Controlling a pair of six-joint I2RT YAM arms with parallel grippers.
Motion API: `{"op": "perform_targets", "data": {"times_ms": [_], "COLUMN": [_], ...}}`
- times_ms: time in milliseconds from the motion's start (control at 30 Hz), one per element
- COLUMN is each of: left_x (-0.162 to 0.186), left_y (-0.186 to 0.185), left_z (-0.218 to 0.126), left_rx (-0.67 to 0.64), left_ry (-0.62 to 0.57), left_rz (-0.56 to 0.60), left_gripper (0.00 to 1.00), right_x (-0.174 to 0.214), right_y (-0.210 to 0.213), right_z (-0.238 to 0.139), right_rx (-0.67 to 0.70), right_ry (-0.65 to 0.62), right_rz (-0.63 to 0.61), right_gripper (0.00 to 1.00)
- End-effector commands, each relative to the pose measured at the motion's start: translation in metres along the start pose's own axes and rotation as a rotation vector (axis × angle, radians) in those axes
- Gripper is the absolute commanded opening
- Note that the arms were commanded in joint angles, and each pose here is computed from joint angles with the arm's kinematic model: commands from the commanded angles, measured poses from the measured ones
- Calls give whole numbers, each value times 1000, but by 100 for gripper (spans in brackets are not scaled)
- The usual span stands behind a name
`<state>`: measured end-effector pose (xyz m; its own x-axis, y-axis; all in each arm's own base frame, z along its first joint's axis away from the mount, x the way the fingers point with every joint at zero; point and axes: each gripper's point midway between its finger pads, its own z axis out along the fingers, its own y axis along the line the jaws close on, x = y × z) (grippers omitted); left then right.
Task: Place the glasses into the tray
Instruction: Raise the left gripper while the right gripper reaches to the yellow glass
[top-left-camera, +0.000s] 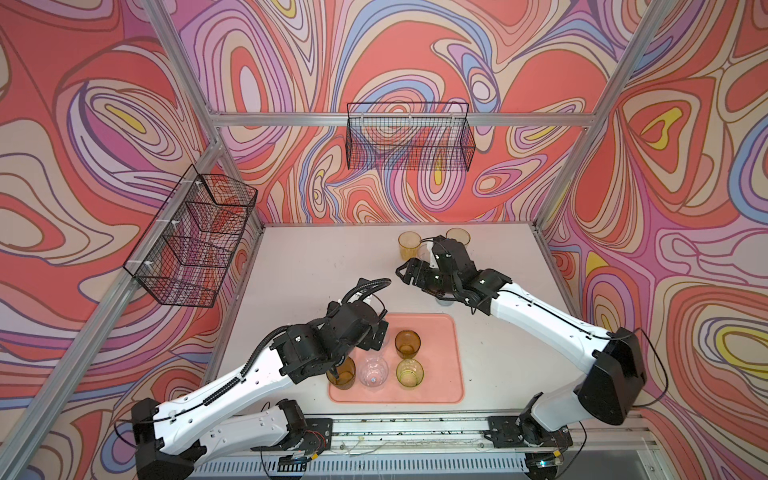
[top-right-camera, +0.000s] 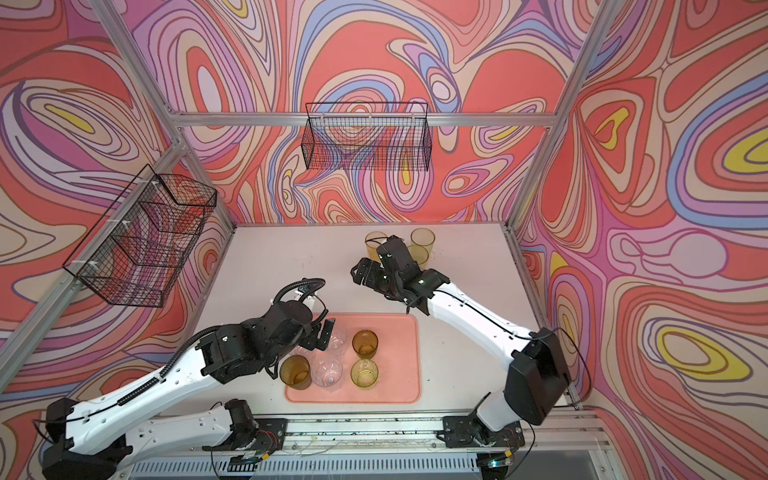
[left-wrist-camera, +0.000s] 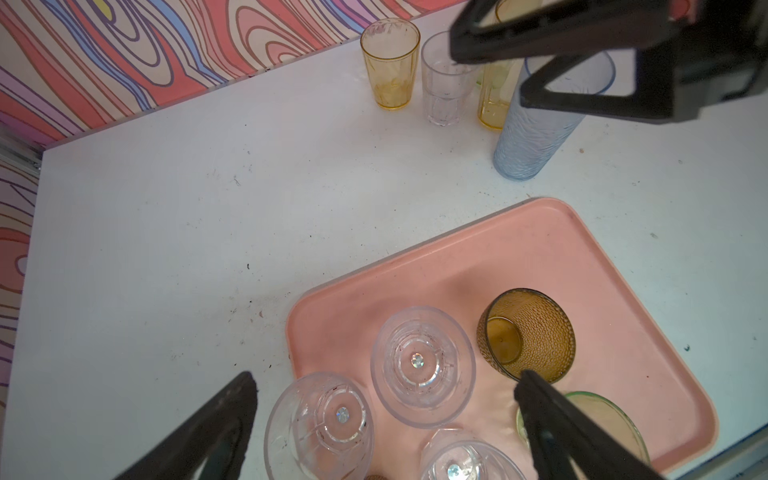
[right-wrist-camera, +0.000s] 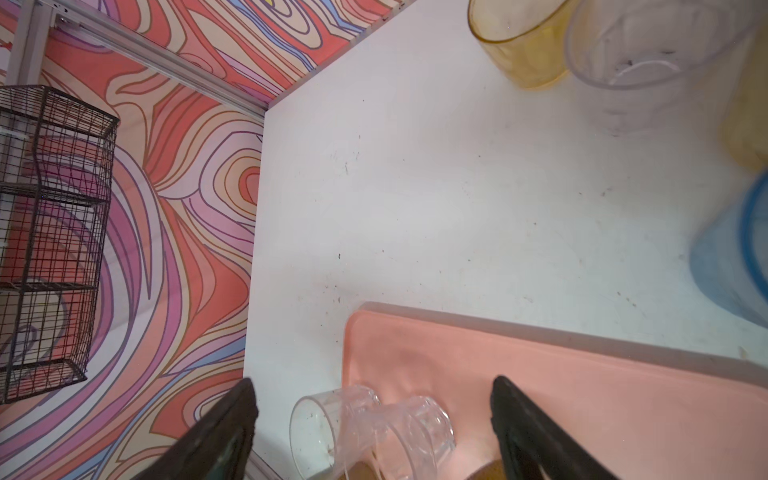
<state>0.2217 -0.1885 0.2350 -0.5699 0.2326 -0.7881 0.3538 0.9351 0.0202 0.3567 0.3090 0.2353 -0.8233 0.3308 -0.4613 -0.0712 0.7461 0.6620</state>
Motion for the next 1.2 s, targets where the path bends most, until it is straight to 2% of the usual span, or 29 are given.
{"op": "perform_targets", "data": {"times_ms": [0,233,433,600,867,1167], "left_x": [1,3,3,-2,-1,1], "left_y": [-2,4,12,17,17,15], "left_z": [0,1,1,-4,3,6], "left_rx": [38,39,72,103,86,86], "left_ry": [-21,-40,-19,-51,-45,-18], "left_rz": [-38,-76,-155,-197,-206,-211], "left_gripper": [100,100,100,100,100,100], "right_x": [-7,-38,-71,-95,-117,-124], "right_y": [6,-5,-30,-49,-59,-68], "right_z": [18,59,82,97,114,142], "right_rx": [26,218,338,418,392,349], "right_ry": [33,40,30,4,-16,-8], "right_rz": [-63,-198,-252,-334,-420,-520], "right_gripper": [88,75,73,69,57,54]}}
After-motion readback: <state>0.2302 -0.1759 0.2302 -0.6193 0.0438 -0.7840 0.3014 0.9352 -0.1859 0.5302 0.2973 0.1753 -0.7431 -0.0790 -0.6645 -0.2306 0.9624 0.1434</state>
